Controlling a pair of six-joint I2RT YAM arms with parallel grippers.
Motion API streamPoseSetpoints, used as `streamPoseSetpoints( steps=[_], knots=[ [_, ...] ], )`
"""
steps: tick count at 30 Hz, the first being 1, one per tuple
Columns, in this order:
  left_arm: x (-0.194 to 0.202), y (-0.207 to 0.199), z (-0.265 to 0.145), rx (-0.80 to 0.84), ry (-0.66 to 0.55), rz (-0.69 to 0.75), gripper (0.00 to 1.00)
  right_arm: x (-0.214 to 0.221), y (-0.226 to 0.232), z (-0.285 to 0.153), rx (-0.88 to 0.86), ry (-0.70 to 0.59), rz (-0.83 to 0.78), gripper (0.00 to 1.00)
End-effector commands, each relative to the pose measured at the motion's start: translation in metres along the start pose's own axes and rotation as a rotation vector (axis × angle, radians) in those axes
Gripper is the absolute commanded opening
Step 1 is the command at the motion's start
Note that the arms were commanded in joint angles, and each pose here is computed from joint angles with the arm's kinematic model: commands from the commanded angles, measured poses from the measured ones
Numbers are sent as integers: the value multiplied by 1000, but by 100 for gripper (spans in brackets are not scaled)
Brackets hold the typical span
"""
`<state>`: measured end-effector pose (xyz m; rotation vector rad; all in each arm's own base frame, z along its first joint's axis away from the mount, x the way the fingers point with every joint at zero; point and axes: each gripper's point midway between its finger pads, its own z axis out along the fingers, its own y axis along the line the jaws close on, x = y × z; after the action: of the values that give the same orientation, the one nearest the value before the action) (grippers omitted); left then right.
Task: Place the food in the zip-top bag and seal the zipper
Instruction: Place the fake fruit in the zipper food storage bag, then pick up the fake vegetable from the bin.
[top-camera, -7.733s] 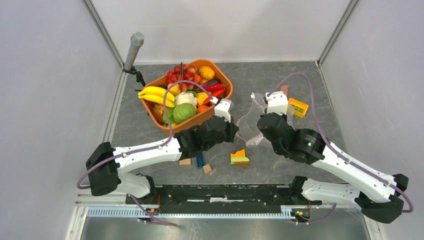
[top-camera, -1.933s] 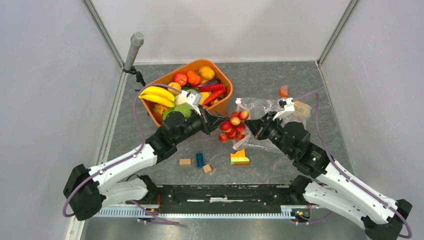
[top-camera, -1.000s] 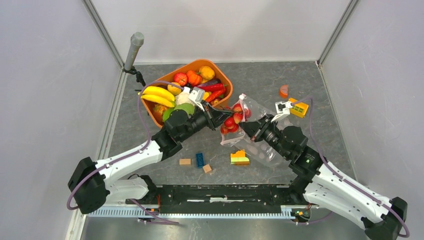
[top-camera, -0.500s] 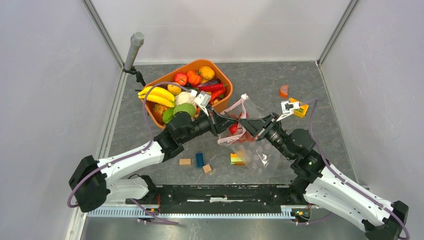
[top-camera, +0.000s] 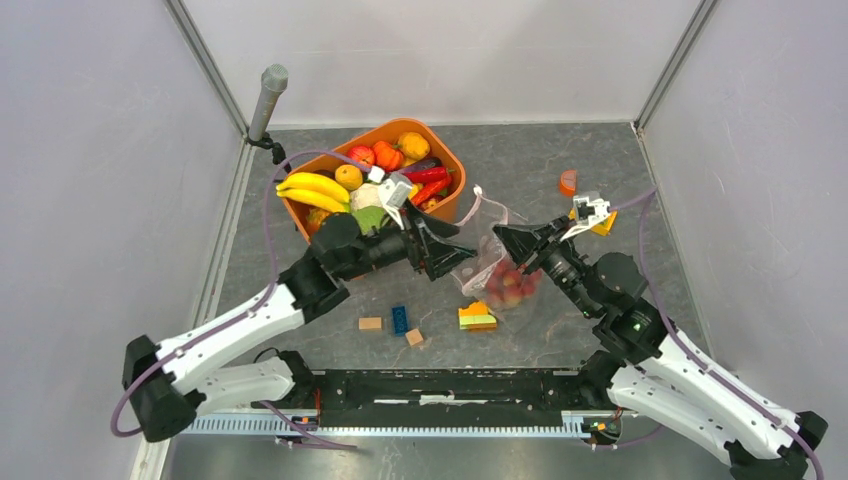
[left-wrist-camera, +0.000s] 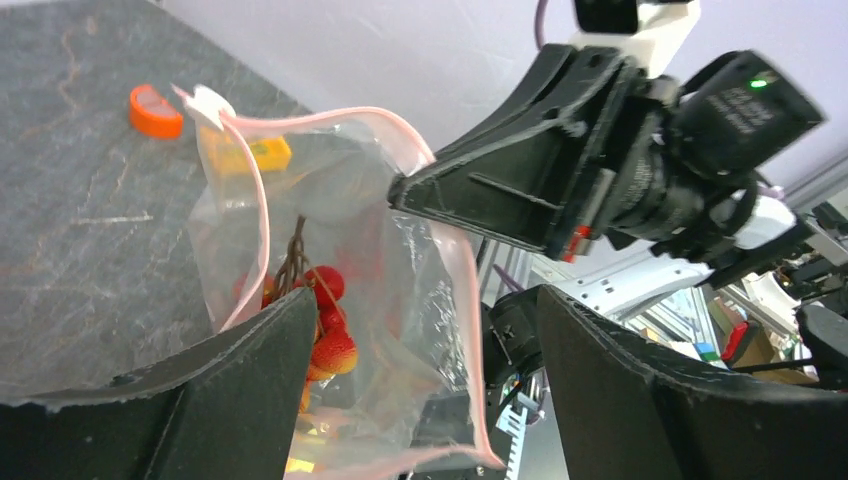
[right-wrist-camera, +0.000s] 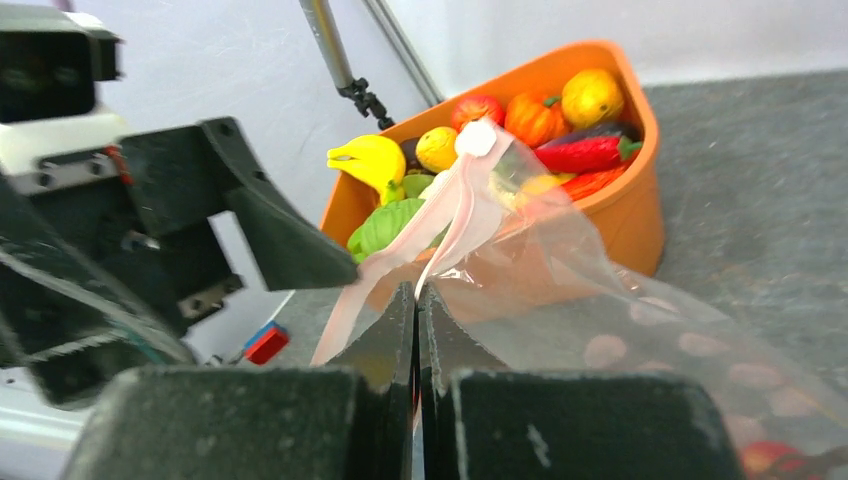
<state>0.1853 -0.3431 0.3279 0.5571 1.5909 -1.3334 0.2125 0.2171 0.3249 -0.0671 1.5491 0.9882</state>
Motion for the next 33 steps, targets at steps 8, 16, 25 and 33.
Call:
streamPoseSetpoints(
  steps=[8, 16, 25, 33],
  knots=[
    [-49, 6, -58, -202, -118, 189, 99, -105, -33, -42, 277, -306, -307, 0],
    [-30, 96, -93, -693, -43, 199, 100, -58, -49, -31, 270, -170, -327, 0],
    [-27, 155, -128, -917, 28, 143, 100, 1, -45, -1, 209, 117, -341, 0],
    [-14, 190, -144, -993, 75, 53, 100, 19, -46, 0, 183, 144, -294, 0]
  ],
)
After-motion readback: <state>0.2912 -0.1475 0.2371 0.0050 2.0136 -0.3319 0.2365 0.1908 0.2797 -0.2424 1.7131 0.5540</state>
